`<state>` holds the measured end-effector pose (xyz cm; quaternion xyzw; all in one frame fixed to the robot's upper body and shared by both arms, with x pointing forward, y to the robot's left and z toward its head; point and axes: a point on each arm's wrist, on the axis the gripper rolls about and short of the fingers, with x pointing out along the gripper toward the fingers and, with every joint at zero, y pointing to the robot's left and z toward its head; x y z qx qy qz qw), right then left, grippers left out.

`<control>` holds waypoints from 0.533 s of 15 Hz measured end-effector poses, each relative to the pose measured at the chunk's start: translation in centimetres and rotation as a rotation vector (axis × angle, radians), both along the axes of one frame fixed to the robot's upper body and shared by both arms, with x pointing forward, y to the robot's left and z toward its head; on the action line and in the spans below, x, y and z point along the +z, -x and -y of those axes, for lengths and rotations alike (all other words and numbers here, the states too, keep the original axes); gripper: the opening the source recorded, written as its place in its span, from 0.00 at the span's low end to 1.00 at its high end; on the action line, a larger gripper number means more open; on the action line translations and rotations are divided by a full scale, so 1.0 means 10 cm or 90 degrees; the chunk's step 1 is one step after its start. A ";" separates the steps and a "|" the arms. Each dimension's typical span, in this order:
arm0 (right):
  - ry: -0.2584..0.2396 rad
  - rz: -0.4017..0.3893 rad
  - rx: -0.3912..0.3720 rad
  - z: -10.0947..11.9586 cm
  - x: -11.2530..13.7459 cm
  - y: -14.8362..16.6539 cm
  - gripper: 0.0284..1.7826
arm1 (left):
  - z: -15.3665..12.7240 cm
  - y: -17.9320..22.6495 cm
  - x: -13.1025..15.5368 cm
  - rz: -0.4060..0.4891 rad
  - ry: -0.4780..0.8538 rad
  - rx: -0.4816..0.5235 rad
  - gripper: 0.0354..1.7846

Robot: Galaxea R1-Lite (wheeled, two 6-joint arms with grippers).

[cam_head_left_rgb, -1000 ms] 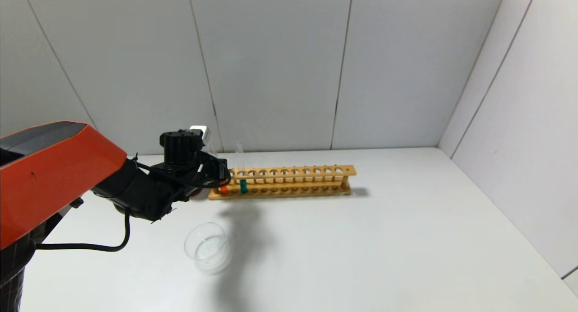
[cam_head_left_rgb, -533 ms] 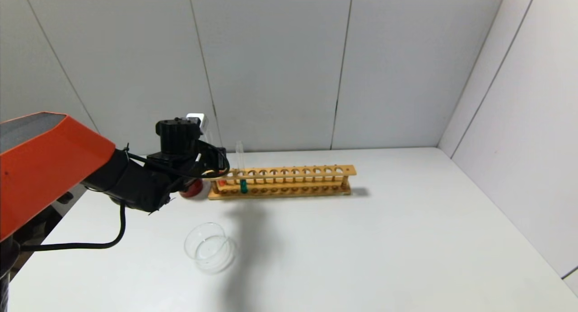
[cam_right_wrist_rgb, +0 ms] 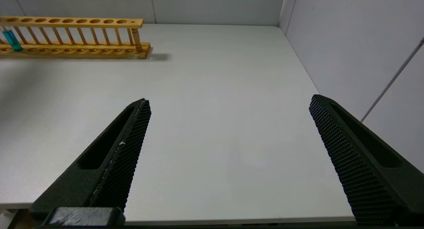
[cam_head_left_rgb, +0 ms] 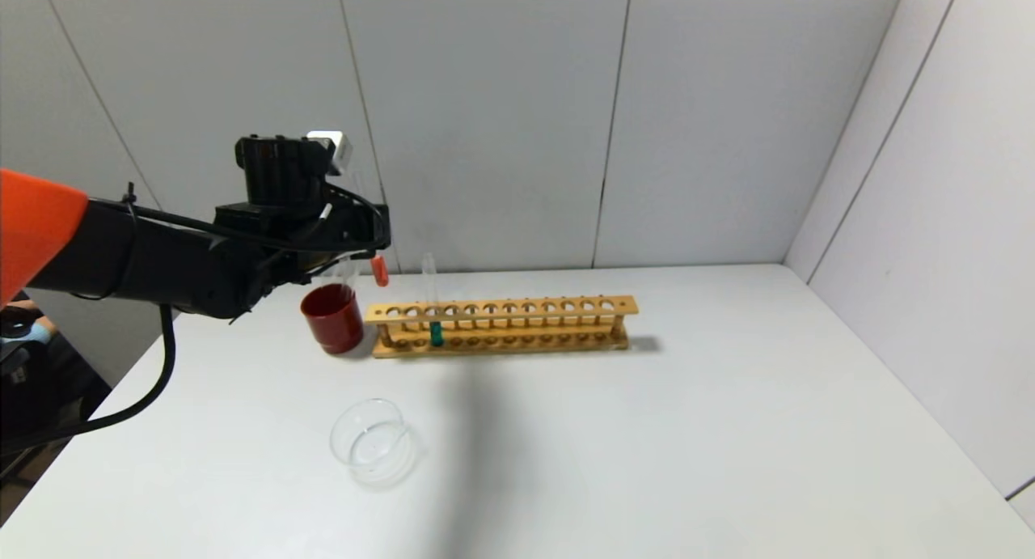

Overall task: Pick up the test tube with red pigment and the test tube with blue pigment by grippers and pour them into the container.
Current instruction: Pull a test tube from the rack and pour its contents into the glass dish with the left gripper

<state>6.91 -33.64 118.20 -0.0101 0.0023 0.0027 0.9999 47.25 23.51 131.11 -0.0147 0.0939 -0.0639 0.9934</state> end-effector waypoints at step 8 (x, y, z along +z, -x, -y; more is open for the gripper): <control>0.000 0.000 0.000 0.00 0.00 0.00 0.98 | -0.22 0.54 0.24 0.025 -0.066 0.015 0.17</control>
